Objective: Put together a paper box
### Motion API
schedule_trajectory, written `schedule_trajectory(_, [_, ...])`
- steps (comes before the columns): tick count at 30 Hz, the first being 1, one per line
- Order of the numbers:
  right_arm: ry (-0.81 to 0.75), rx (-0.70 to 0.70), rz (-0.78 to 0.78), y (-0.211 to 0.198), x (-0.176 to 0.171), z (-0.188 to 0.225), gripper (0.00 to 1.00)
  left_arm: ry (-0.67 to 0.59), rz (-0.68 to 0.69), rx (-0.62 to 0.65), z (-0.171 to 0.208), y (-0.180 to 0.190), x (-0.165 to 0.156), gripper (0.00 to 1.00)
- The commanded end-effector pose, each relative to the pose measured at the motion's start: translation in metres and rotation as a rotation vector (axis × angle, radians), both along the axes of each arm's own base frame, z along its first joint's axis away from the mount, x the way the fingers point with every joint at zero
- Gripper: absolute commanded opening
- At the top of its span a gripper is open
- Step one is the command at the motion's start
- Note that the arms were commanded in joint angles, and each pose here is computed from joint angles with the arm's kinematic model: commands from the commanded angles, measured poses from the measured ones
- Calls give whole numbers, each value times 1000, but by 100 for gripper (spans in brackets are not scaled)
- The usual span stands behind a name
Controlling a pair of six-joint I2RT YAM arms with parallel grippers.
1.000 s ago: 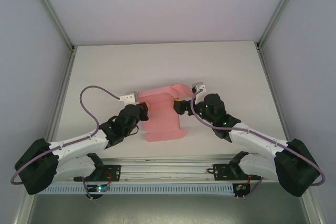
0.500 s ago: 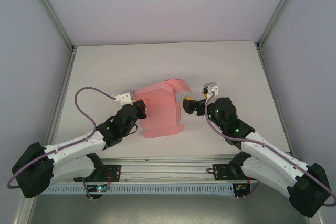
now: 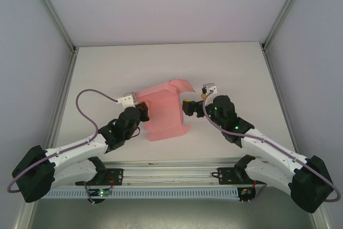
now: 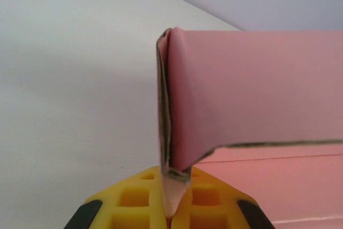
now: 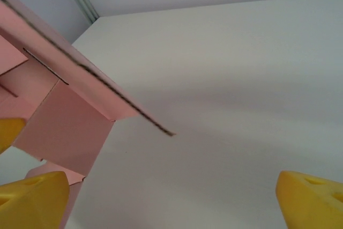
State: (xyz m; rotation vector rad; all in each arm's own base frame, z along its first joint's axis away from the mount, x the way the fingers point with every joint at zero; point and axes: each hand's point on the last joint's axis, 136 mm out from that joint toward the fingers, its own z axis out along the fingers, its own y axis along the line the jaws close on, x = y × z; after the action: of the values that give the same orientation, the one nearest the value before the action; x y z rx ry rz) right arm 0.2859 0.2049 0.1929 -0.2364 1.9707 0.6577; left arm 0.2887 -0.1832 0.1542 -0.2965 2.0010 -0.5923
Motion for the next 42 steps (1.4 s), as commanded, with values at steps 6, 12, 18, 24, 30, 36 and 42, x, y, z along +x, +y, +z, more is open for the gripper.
schedule_trajectory(6, [-73,-52,-62,3,24,26,98,-13,1,-14,3,-1,-1,0])
schedule_trajectory(12, [-54,-99,-46,9,31,21,98,-19,-1,-25,5,-1,-2,0])
schedule_trajectory(18, [-84,-64,73,44,19,17,98,-22,22,-44,7,2,-1,0])
schedule_trajectory(24, [-111,-207,30,32,16,-8,98,-46,1,-102,18,0,-5,0])
schedule_trajectory(30, [-80,-411,-40,9,21,-23,98,-64,-38,-127,27,-3,-11,0])
schedule_trajectory(36, [-145,-420,56,34,24,-8,98,-67,-88,-132,29,-12,-13,0])
schedule_trajectory(42, [-177,-587,-13,33,34,-12,98,-60,-118,-122,30,-17,-14,0])
